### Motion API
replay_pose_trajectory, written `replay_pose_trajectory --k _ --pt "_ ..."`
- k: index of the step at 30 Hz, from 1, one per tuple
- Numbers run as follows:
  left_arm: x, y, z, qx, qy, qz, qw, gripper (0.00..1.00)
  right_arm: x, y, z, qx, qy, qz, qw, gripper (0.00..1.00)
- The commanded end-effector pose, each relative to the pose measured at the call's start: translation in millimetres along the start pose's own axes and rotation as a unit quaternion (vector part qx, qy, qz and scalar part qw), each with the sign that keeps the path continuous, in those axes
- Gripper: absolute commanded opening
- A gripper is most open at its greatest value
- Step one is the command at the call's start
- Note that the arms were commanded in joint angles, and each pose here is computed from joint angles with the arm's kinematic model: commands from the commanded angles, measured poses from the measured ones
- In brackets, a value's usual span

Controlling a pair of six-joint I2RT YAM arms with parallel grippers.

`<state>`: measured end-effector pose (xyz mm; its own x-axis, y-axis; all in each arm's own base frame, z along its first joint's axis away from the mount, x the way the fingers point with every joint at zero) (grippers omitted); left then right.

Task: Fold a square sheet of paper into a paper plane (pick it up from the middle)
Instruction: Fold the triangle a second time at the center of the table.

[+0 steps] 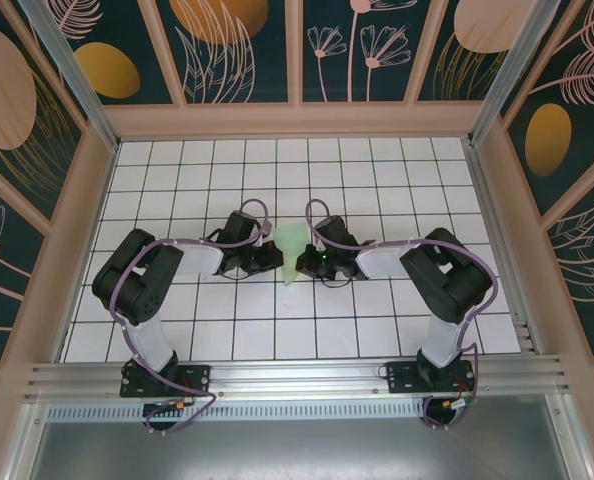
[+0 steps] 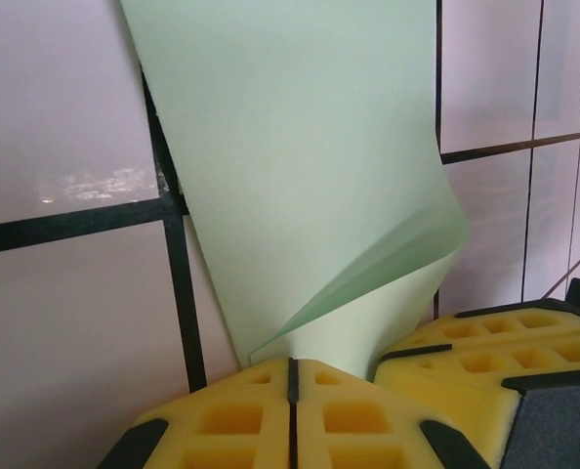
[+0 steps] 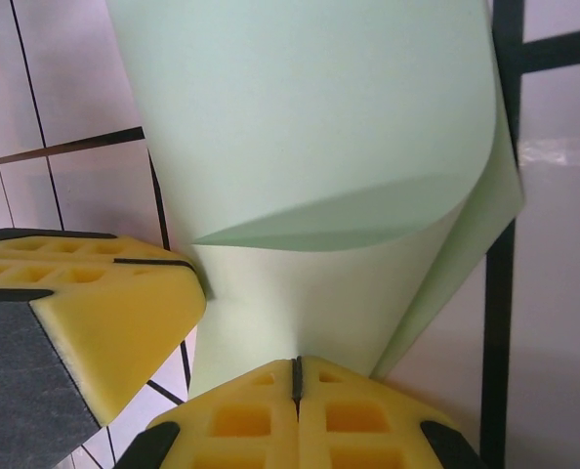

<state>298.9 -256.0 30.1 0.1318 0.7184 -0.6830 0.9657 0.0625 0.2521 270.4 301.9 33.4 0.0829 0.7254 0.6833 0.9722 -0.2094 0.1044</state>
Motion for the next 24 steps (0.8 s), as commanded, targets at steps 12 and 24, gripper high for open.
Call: replay_pose_trajectory --k 12,24 --pt "-24 7 -10 -0.015 -0.038 0.024 0.999 0.17 -12 -2 -5 -0.009 -0.018 0.018 1.0 0.05" --pt "-8 -4 6 0.012 -0.008 0.013 1.0 0.13 5 5 -7 -0.014 0.004 0.007 1.0 0.05"
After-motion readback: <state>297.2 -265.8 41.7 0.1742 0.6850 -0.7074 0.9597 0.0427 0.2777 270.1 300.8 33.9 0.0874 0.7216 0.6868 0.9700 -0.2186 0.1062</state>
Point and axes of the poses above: each hand's point on the last joint's axis, 136 mm out from that joint toward the fingers, its own z axis out along the fingers, its own x axis along the line the jaws close on, y = z × x, the point moved 2 cm from there along -z, back along the fingers, and after that the axes turned 4 degrees about z, right-handed, at the moved point
